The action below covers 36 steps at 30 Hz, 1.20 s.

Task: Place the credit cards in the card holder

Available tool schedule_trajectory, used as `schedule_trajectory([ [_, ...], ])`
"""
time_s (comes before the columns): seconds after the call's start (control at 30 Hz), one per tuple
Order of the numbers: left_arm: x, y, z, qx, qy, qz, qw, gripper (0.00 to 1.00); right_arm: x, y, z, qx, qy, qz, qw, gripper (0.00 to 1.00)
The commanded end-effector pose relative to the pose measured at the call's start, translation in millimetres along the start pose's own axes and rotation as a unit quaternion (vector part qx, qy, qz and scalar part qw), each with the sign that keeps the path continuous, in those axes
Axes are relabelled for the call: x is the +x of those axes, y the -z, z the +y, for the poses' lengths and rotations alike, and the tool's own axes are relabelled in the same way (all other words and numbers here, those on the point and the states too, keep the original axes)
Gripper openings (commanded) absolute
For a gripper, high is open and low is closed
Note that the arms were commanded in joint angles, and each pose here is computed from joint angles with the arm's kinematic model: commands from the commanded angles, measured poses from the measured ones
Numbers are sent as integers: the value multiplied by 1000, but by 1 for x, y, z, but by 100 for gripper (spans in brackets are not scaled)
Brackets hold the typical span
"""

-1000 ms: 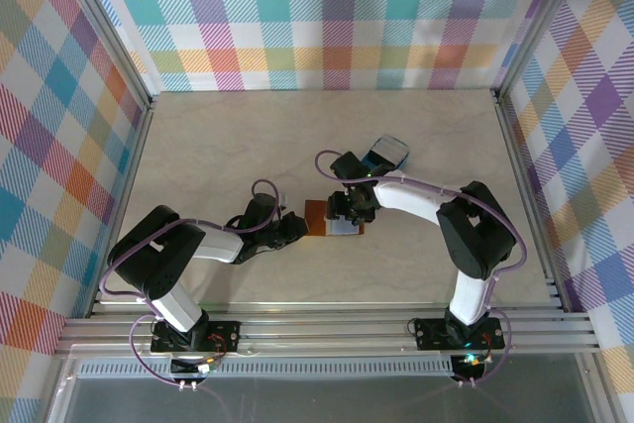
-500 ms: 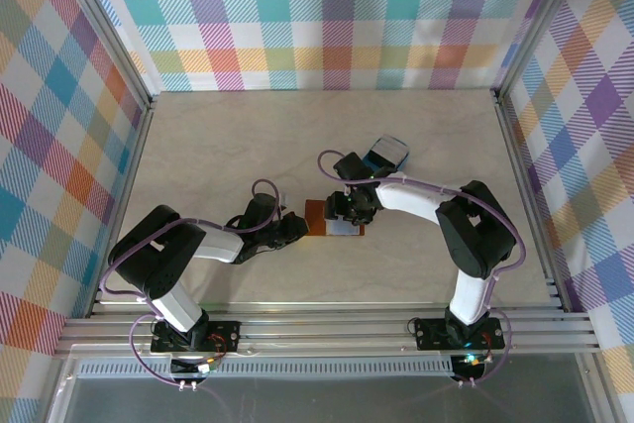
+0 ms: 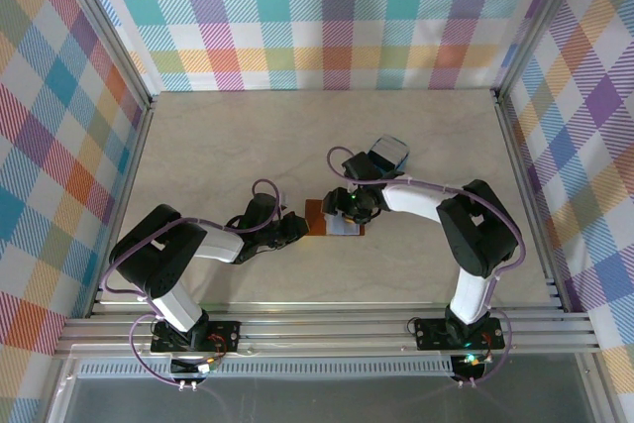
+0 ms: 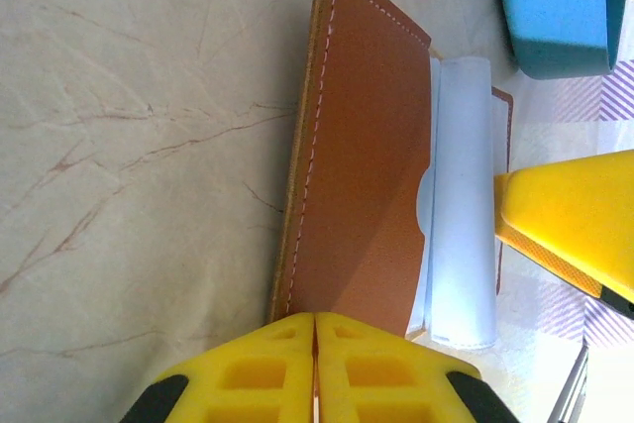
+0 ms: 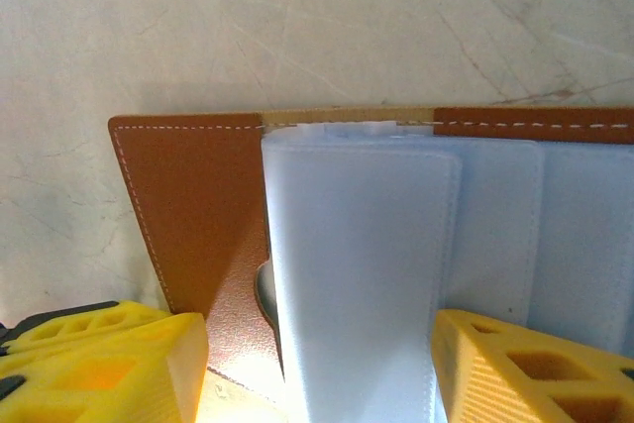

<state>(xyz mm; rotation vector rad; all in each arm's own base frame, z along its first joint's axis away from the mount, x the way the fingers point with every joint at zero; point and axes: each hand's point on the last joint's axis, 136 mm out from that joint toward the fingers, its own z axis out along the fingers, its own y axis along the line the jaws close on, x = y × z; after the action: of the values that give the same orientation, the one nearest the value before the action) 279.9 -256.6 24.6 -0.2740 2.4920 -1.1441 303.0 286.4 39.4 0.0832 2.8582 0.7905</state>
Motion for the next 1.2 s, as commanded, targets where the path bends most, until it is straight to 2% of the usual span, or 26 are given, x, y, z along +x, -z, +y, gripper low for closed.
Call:
schedule_trajectory([
  [0.0, 14, -6, 14, -20, 7, 24, 999, 10, -3, 6, 13, -30, 3, -8, 1000, 62],
  [0.17, 15, -7, 16, -23, 7, 25, 999, 10, -4, 9, 13, -35, 3, -15, 999, 61],
  [0.47, 16, -7, 23, -35, 13, 22, 999, 10, -11, 24, -17, 64, 11, -39, 997, 62],
  [0.97, 17, -9, 26, -40, 16, 26, 999, 10, -9, 25, -28, 85, 8, -42, 995, 66],
  [1.17, 17, -9, 26, -40, 17, 26, 999, 9, -5, 19, -26, 71, 7, -32, 997, 66],
])
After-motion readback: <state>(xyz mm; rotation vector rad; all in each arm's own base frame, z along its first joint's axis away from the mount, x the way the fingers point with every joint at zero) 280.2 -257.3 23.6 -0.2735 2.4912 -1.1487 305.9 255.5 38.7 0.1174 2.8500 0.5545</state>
